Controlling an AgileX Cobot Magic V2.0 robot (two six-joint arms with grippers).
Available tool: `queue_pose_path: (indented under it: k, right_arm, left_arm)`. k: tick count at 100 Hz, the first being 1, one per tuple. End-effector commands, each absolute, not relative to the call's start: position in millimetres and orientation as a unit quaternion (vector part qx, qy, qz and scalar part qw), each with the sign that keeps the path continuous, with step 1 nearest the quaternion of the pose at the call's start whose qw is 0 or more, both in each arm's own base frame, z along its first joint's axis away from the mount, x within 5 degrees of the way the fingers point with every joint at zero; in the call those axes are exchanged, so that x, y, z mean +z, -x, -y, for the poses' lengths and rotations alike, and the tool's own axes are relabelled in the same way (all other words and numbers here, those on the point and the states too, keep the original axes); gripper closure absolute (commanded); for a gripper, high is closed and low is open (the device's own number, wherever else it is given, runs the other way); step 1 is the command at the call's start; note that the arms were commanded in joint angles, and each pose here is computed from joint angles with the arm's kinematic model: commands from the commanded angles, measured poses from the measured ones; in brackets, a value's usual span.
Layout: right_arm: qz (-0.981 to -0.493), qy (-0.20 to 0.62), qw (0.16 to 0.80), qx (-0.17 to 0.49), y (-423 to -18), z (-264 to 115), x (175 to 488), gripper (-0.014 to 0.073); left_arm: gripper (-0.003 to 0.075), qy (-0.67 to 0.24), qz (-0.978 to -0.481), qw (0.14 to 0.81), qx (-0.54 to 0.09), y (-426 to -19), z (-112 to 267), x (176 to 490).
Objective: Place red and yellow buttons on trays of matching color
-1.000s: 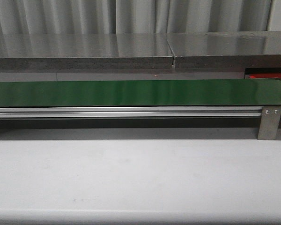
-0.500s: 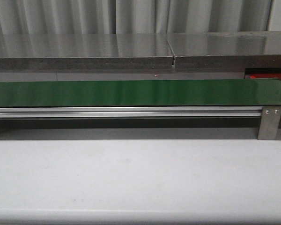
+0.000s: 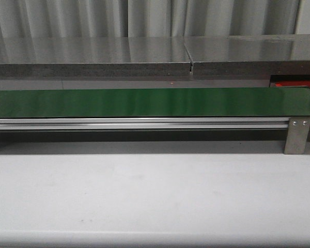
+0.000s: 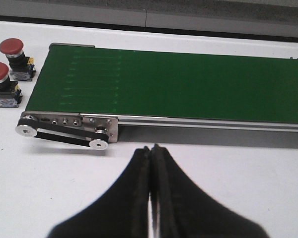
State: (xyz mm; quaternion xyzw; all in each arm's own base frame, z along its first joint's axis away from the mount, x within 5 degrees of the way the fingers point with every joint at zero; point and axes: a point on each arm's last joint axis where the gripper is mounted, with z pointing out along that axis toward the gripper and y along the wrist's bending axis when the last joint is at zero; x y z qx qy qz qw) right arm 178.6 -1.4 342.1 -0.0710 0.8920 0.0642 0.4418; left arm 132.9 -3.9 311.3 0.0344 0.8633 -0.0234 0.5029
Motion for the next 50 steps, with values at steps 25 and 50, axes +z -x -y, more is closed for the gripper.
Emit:
queue_pose_path:
  k: [25,50]
  right_arm:
    - [-0.872,0.063,0.483,0.052,-139,-4,323,0.0711]
    - [-0.871,0.061,0.483,0.057,-139,-4,323,0.0713]
  left_arm:
    - [0.0739,-0.028,-0.838,0.544,-0.025,-136,4,326]
    - [0.0739,-0.029,-0.838,0.544,-0.023,-136,4,326]
